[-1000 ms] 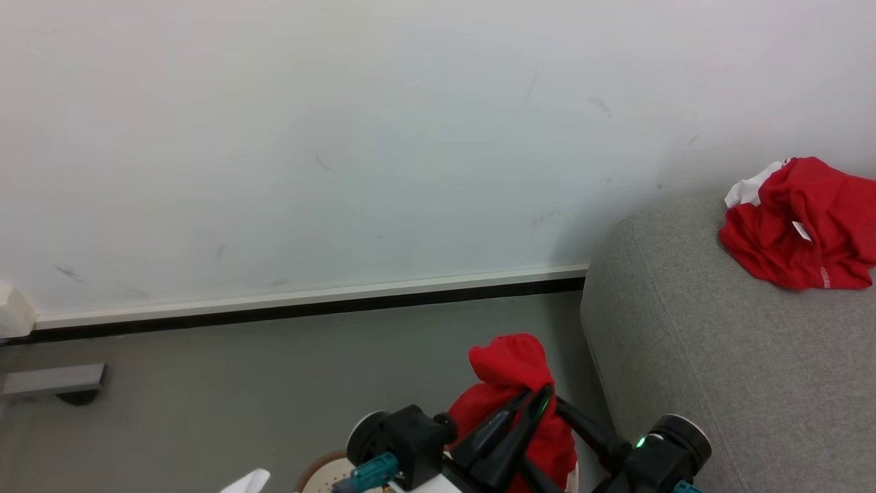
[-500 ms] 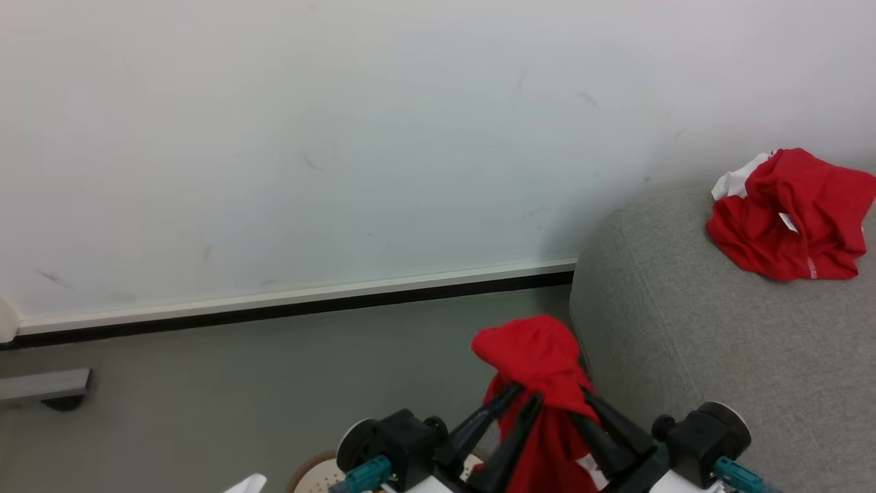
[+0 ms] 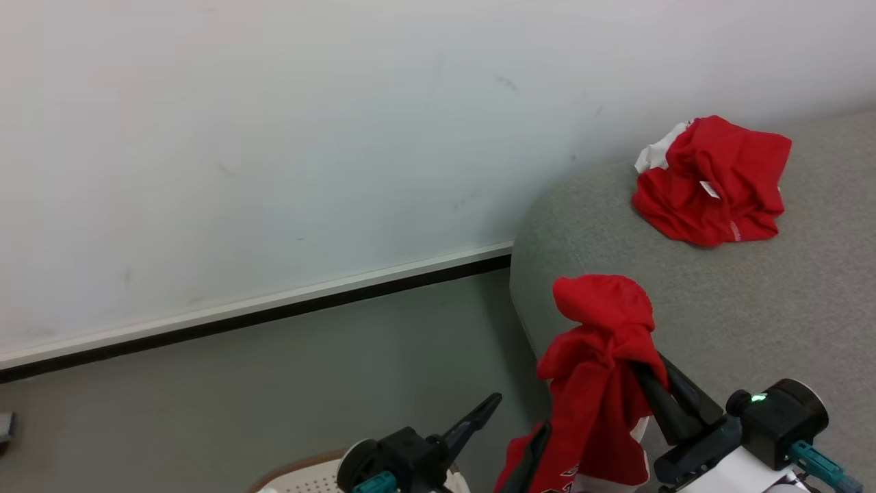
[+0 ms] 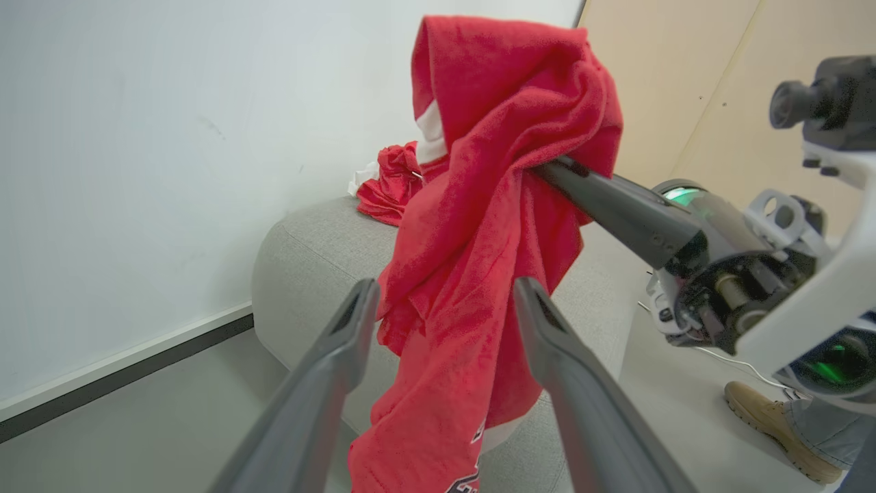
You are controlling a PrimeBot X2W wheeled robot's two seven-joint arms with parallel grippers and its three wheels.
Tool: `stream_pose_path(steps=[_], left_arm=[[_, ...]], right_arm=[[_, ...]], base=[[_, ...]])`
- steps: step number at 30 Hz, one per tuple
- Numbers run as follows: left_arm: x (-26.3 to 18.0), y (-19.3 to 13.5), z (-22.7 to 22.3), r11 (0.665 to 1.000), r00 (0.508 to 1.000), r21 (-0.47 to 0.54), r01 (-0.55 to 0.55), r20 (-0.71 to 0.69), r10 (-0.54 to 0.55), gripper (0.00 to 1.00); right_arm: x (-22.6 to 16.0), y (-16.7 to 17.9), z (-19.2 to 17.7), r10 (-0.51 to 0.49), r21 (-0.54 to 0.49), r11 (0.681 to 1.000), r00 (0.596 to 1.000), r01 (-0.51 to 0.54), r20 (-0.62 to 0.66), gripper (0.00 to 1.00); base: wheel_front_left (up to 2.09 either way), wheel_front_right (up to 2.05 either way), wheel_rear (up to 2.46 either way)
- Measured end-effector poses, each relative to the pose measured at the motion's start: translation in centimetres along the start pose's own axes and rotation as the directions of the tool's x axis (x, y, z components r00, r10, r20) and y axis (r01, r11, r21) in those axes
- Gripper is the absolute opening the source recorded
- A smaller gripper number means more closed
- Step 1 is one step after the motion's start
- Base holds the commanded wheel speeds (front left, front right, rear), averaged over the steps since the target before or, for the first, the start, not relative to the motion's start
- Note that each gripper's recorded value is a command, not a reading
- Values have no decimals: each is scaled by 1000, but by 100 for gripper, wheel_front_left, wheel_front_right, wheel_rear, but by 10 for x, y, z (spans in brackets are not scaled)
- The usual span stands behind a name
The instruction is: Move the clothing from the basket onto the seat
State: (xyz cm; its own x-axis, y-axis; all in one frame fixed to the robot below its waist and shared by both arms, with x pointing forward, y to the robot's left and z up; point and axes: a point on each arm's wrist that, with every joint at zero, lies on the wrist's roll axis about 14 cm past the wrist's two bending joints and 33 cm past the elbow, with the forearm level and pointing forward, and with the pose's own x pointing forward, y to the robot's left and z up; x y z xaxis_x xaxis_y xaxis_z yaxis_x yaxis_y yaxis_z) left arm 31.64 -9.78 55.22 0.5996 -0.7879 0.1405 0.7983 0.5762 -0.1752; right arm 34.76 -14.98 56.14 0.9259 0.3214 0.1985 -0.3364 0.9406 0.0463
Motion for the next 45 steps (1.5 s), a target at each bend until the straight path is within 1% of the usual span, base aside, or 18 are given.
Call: stream_pose_path(steps=[6,12,15,20,27,32,37,42,45], left_arm=[[11,-15,-15,998,997,-23,65,-32,-65,100],[20,-28,-24,992,992,-42,115,-44,-117,100],[24,-31,-25,991,991,-47,128,-44,-130,100],[28,-29,-27,989,989,-58,134,-48,-136,100],[32,-14,-33,991,991,-65,116,-59,-119,100],[37,9,-39,995,993,-58,83,-74,-88,100],[45,39,-46,998,995,-44,49,-81,-52,100],[54,74,-56,999,996,-43,5,-87,-9,100],[57,97,-65,999,995,-46,-25,-93,21,100]], right_arm=[[-23,-31,4,-103,-31,994,995,102,-10,0],[-40,-51,10,-180,-52,982,984,179,-8,0],[-46,-55,8,-200,-51,979,980,199,-17,0],[-45,-60,9,-214,-57,975,977,213,-18,0],[-38,-70,2,-234,-58,971,972,231,-34,0],[-17,-87,6,-241,-86,967,970,239,-19,0],[18,-116,20,-248,-156,956,969,248,19,0],[66,-162,50,-280,-241,925,956,294,91,0],[95,-194,68,-311,-290,897,943,333,121,0]], base=[[0,0,0],[0,0,0],[0,0,0],[0,0,0],[0,0,0],[0,0,0],[0,0,0],[0,0,0],[0,0,0]])
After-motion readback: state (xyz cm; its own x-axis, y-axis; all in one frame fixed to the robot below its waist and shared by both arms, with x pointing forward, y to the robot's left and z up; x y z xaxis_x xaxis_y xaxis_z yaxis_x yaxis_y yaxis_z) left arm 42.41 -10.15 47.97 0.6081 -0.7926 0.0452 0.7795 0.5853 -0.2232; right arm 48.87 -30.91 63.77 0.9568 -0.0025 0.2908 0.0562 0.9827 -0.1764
